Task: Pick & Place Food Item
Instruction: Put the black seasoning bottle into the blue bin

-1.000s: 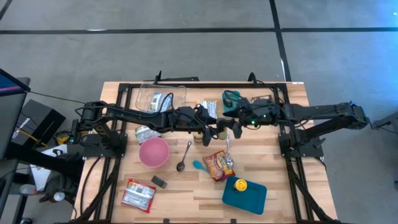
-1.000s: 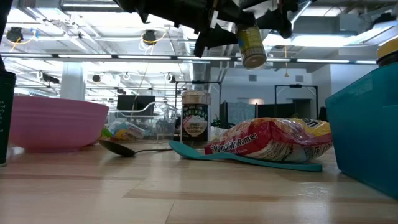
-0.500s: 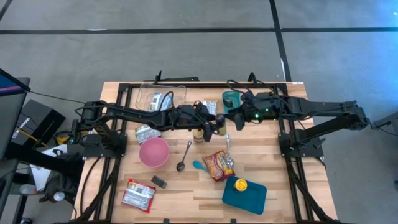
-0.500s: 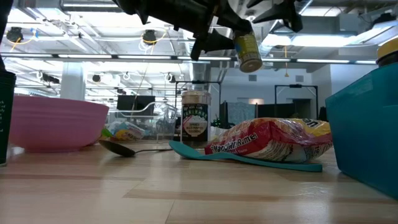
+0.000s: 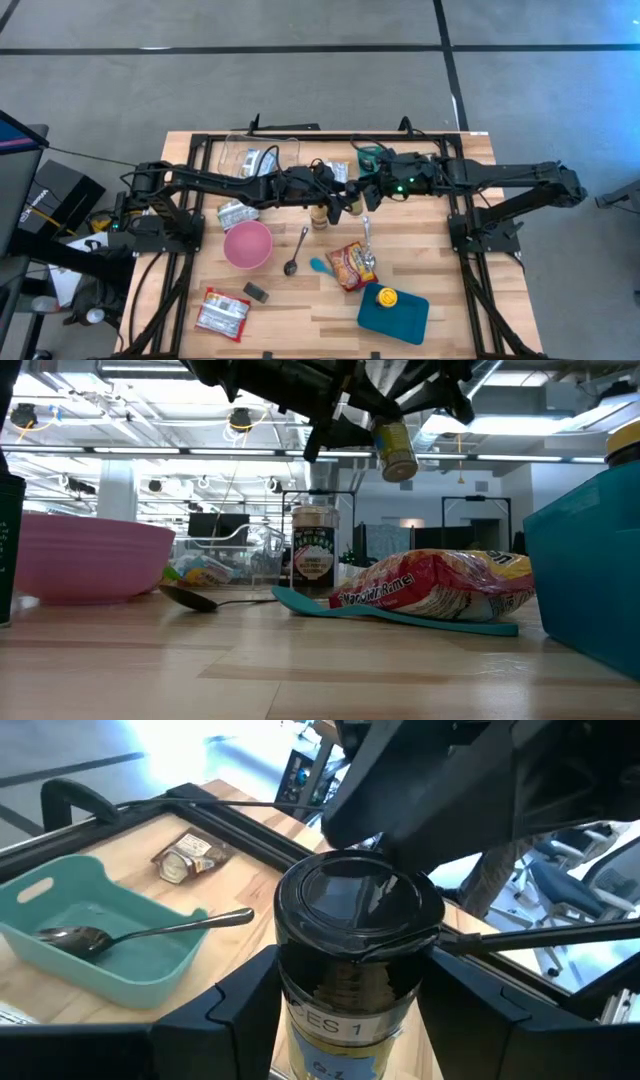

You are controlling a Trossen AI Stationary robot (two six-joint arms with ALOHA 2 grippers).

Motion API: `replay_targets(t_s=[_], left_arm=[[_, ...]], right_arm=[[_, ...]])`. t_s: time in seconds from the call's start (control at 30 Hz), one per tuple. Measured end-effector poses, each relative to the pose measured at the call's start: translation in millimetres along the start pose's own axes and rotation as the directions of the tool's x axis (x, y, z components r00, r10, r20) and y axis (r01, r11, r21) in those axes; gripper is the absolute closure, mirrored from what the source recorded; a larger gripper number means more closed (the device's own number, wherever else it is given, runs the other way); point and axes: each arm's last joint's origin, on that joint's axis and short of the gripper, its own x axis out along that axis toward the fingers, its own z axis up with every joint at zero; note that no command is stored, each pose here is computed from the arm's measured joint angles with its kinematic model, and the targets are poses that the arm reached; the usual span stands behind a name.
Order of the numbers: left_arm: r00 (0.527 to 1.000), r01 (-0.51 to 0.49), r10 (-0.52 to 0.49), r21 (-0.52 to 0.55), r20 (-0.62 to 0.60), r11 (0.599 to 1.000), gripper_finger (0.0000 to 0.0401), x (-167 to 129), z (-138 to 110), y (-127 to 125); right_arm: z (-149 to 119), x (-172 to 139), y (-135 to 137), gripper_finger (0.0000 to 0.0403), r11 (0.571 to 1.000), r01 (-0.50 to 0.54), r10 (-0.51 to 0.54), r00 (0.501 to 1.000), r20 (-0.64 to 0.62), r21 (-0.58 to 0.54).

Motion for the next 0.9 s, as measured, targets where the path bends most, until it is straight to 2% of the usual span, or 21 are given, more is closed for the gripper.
replay_targets(t_s=[0.27,0.5,0.7,0.9], left_arm=[[1.000,-0.008,0.008,-0.008,-0.013,1.000,0.0207,0.0,-0.8,1.2],[1.000,-0.002,0.001,-0.026,-0.015,1.000,0.0206,0.0,-0.7,1.2],[1.000,-0.002,0.001,-0.028,-0.015,1.000,0.0207,0.0,-0.8,1.3],[1.000,-0.002,0.001,-0.032,-0.016,0.999,0.0205,0.0,-0.8,1.3]], right_arm=[[5.9,-1.4,-7.2,0.0289,0.997,-0.069,0.070,0.997,-0.046,0.018],[11.0,0.6,-14.3,0.0283,0.997,-0.069,0.070,0.996,-0.048,0.022],[13.3,1.1,-15.7,0.0222,0.997,-0.070,0.071,0.997,-0.035,0.028],[20.1,1.5,-14.7,0.0168,0.992,-0.097,0.095,0.995,0.025,0.083]])
